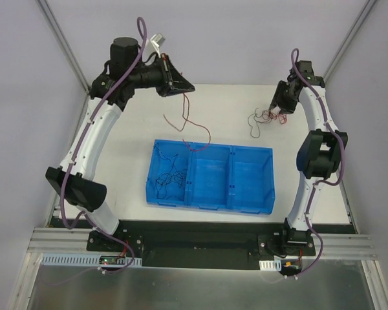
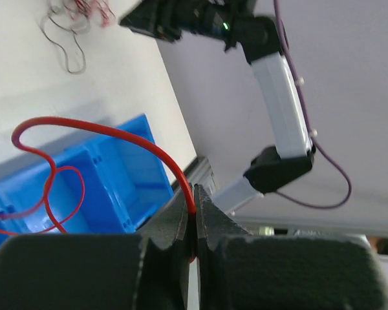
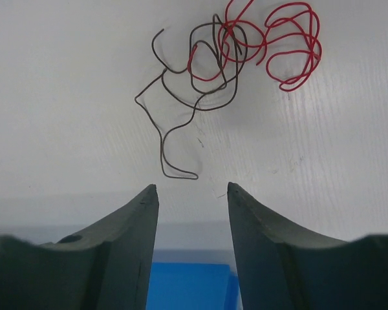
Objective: Untangle the cables
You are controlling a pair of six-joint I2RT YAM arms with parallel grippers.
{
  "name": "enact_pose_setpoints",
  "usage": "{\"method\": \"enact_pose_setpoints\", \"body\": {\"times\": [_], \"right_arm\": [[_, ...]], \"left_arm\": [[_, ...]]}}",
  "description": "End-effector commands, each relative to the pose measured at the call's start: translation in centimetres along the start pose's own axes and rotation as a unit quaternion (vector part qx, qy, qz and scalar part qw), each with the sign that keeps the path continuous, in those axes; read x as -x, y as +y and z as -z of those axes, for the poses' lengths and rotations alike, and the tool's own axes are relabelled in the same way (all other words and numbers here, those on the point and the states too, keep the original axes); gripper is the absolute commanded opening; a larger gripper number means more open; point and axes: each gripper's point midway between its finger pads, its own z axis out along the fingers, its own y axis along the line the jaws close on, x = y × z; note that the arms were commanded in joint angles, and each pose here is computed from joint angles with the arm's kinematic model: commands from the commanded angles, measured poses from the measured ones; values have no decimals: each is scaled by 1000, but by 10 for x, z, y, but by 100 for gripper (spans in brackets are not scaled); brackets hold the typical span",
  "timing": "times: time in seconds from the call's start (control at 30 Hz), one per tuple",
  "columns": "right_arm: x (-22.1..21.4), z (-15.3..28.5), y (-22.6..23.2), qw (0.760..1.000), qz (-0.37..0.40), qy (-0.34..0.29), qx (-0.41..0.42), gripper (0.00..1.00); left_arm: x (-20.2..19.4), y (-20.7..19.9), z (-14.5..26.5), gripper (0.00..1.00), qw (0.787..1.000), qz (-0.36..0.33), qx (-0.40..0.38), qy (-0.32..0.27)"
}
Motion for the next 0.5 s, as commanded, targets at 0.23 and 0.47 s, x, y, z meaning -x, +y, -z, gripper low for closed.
{"method": "enact_pose_setpoints", "body": {"times": [0.23,0.47], "right_arm": [[-10,77,22,997,-2,-19,69,52],[-18,96,26,995,-11,-29,90,52]], "left_arm": [[-103,-55,-5,0,993,-55,-54,89],[-146,-32,-26,0,989,-35,-29,143]]}}
